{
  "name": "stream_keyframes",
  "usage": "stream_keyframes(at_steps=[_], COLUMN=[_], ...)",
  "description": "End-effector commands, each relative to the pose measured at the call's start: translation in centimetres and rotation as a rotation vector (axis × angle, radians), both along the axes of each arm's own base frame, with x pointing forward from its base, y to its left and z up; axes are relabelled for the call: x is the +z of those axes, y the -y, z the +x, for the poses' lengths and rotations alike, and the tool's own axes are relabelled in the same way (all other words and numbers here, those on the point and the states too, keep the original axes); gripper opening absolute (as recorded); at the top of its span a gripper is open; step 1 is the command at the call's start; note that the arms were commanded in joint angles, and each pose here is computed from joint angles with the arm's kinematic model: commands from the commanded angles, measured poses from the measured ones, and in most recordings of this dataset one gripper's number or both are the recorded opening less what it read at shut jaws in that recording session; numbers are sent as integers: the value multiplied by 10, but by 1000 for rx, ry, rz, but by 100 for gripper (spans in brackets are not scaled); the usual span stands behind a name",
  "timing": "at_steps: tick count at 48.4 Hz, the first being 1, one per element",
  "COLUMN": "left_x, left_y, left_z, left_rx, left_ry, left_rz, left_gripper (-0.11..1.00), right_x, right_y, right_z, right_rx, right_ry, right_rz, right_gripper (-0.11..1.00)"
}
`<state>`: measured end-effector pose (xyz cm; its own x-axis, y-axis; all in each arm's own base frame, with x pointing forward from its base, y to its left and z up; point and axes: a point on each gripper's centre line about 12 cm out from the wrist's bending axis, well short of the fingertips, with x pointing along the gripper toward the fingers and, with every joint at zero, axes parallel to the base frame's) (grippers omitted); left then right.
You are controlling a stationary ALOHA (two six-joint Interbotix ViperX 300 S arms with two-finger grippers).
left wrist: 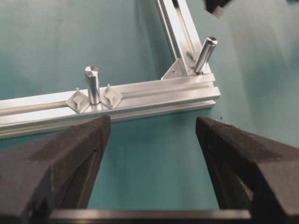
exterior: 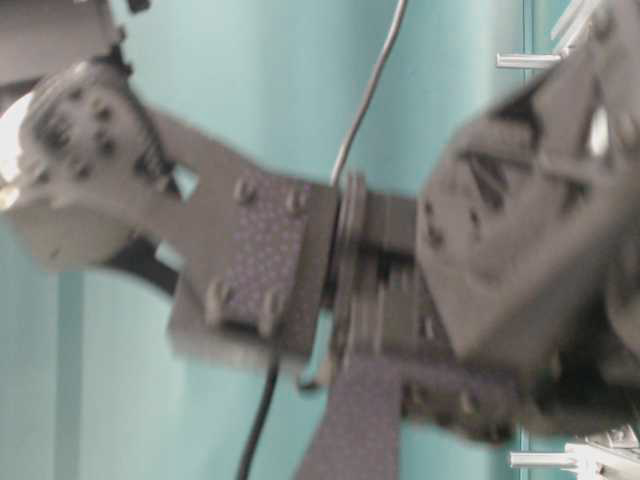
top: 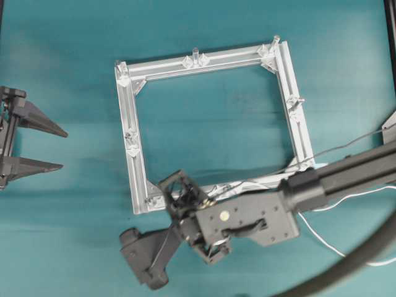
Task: Move the cable alternately left and right between 8 pins so it hooks onto each one.
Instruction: 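Route the cable around the bottom-left corner pin with the right gripper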
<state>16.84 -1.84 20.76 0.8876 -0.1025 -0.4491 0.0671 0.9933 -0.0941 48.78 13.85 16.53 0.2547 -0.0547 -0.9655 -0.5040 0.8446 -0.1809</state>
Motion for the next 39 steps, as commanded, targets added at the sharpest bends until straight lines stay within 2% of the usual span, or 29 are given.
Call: stream_keyframes(at_steps=[1, 6, 11, 39], left_x=[3, 5, 5, 5], left_y=[0, 0, 1, 1], left_z=[2, 3, 3, 2], left_rx=[2, 2, 0, -3], left_ry=[15, 24, 24, 24], left_rz=[-1, -2, -3, -3], left_gripper=[77, 77, 77, 77], right_x=[22, 23, 25, 31], right_y=[-14, -23, -28, -36], right_z=[10, 18, 27, 76], right_rx=[20, 6, -36, -375], right_ry=[60, 68, 80, 148], right_rz=[17, 26, 42, 166], right_gripper=[16, 16, 16, 16])
